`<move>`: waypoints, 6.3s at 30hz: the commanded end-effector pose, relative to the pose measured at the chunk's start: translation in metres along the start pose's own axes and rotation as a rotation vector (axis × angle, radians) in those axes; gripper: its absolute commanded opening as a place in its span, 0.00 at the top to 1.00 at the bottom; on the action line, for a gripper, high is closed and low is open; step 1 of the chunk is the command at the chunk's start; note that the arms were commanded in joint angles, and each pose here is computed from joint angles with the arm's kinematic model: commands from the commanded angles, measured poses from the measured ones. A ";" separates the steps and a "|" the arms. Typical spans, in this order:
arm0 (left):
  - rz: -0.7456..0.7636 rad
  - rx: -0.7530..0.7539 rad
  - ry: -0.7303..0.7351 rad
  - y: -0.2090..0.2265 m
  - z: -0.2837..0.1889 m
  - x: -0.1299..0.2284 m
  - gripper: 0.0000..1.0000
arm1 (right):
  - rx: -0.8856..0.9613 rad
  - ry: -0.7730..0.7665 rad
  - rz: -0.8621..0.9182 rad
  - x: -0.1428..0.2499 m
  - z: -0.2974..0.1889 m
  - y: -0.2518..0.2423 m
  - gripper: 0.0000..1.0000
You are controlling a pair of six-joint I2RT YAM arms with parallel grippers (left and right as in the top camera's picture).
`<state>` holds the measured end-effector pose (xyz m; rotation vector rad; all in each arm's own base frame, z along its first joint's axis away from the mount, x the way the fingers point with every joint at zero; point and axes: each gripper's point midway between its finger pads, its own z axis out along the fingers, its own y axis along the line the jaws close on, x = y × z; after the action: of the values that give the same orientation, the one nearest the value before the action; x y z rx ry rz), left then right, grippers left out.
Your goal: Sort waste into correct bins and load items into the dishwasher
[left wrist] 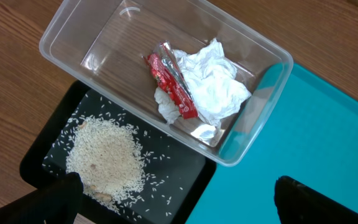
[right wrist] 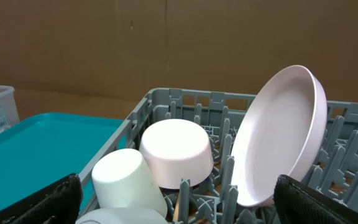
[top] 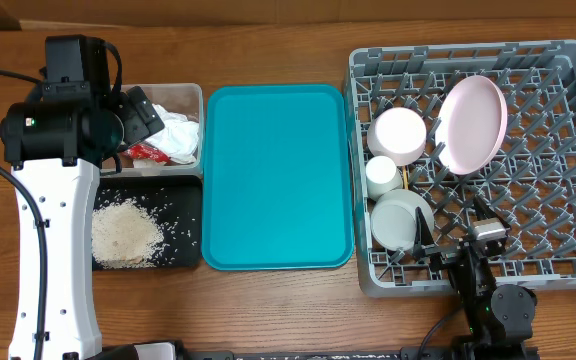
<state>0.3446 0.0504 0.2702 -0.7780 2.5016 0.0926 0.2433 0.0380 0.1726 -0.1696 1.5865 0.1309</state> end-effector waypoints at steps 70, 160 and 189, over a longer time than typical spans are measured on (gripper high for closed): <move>-0.255 0.484 -0.888 0.061 0.043 0.129 0.00 | 0.002 -0.007 -0.007 0.001 0.000 0.000 0.00; 0.366 0.397 -0.944 0.030 0.044 0.145 0.00 | 0.002 -0.007 -0.007 0.001 0.000 -0.001 0.00; 0.366 0.397 -0.944 0.030 0.044 0.145 0.00 | 0.002 -0.007 -0.007 0.001 0.000 0.000 0.00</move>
<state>0.2461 0.0117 0.1577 -0.0709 1.6437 0.0552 0.2433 0.0378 0.1727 -0.1741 1.5855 0.1252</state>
